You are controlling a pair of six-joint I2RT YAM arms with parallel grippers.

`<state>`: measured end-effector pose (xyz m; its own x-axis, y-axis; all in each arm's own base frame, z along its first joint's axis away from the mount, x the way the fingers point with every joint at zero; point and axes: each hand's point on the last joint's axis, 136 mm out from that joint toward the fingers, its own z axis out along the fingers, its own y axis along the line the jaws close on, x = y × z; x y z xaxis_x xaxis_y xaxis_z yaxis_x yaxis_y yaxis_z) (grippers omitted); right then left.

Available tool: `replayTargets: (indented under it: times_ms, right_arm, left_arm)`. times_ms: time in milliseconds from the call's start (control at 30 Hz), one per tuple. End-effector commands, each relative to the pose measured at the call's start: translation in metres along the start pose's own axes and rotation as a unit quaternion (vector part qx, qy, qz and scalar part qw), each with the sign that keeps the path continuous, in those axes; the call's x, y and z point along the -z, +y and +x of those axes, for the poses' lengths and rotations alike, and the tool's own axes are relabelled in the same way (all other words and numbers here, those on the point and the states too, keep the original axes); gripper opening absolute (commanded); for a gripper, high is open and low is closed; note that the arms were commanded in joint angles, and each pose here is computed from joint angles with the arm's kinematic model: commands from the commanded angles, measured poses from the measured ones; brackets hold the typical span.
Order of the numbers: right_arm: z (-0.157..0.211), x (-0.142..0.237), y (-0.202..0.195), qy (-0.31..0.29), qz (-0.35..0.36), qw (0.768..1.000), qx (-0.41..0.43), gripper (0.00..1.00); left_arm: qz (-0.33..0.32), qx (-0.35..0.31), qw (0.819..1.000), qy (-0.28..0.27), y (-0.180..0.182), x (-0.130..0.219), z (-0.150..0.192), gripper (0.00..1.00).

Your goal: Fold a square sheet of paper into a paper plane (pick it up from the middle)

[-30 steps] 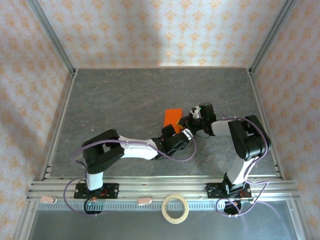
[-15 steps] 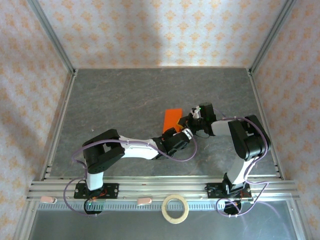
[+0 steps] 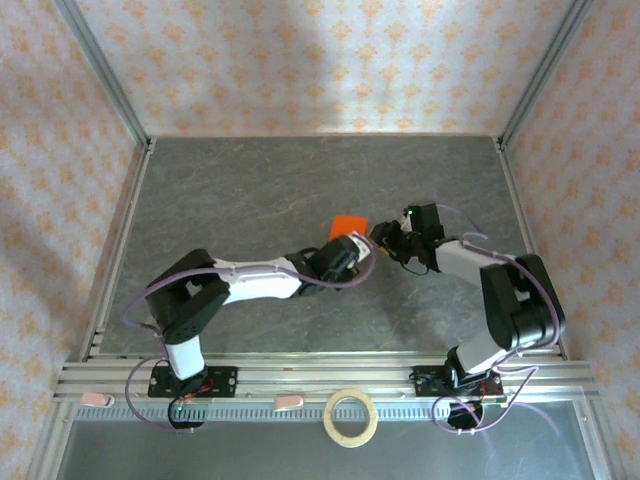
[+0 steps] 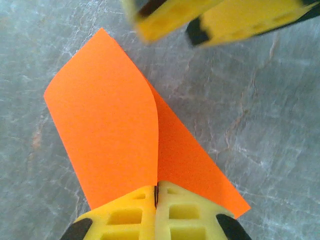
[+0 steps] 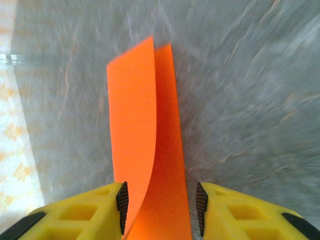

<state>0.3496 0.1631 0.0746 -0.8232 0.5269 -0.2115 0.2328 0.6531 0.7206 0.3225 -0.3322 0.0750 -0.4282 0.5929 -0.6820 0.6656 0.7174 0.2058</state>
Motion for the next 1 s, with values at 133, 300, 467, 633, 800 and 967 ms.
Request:
replayTargets:
  times_ms: [133, 300, 467, 633, 800, 967]
  right_arm:
    - [-0.018, 0.039, -0.023, -0.106, 0.058, 0.992, 0.027, 0.38]
    - [-0.002, 0.044, -0.015, -0.079, 0.022, 0.996, 0.021, 0.36]
    - [0.029, 0.035, -0.008, -0.006, -0.036, 0.999, -0.015, 0.29]
    - [0.053, 0.022, -0.020, 0.052, -0.027, 0.997, -0.045, 0.10]
    - [0.066, 0.015, -0.018, 0.063, -0.035, 0.996, -0.053, 0.00]
    - [0.078, 0.003, -0.014, 0.090, -0.033, 0.994, -0.048, 0.00]
  left_arm:
    - [0.213, 0.146, 0.966, 0.008, -0.024, 0.009, -0.014, 0.00]
    - [0.250, 0.193, 0.949, 0.023, -0.026, 0.005, -0.017, 0.00]
    - [0.272, 0.236, 0.933, 0.015, -0.030, 0.008, -0.028, 0.00]
    - [0.284, 0.292, 0.913, 0.004, -0.032, 0.009, -0.035, 0.00]
    - [0.272, 0.319, 0.908, 0.010, -0.030, 0.002, -0.029, 0.00]
    - [0.271, 0.322, 0.907, 0.016, -0.031, 0.001, -0.025, 0.00]
